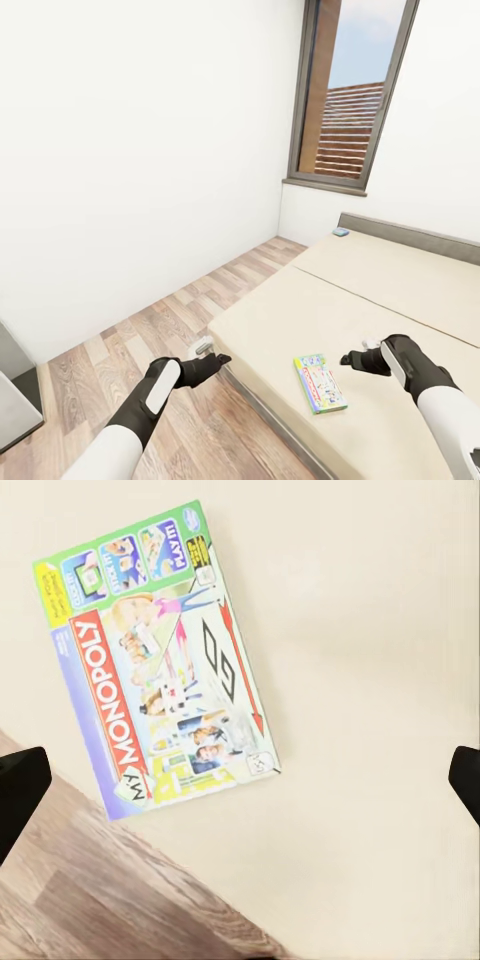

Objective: Put all the toys in the child's room - the three board games (two on the bed and one on the table), the two jigsaw puzzles on the table, and the tennis ball on the table - inside the toy box on the table in the child's room.

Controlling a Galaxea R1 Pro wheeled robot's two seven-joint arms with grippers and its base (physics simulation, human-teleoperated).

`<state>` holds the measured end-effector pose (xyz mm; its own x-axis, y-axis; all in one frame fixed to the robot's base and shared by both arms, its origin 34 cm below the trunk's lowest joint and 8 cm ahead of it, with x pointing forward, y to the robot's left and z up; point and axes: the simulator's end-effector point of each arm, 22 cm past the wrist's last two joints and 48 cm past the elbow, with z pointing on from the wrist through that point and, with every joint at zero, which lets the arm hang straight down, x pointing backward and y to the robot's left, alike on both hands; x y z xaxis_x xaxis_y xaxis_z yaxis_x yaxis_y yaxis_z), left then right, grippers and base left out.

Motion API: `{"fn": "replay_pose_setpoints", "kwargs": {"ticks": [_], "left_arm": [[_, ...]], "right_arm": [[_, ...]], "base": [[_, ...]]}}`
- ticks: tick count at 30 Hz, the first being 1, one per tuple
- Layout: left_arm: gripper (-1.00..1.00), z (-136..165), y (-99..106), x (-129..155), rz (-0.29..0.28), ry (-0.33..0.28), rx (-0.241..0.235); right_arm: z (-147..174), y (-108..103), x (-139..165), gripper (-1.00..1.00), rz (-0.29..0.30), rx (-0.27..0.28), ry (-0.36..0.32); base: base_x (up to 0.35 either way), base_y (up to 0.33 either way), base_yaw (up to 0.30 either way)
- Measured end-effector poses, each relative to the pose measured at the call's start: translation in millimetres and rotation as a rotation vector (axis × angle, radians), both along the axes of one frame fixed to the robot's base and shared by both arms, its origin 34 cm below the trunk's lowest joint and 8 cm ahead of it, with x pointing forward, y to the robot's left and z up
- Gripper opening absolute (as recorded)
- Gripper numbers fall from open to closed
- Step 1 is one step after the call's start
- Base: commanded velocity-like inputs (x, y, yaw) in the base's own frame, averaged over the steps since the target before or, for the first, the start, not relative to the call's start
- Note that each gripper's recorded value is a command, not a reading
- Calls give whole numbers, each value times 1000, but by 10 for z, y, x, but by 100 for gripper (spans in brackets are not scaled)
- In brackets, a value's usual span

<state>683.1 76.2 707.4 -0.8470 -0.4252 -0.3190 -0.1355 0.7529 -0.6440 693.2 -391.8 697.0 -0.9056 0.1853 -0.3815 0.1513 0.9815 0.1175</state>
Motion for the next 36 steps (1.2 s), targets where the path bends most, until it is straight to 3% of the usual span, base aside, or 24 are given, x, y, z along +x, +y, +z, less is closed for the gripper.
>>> {"fn": "replay_pose_setpoints", "kwargs": {"ticks": [13,31,36], "left_arm": [[100,-25,-63,-4,2,9,-40],[100,-340,-75,-64,-10,29,-58],[100,-442,-70,-100,-16,42,-65]], "right_arm": [[13,-252,34,100,-41,-12,-12],[-271,-280,32,100,-49,-5,-19],[-352,-229,36,100,-39,18,-26]], "base": [[0,0,0],[0,0,0],[0,0,0]]}}
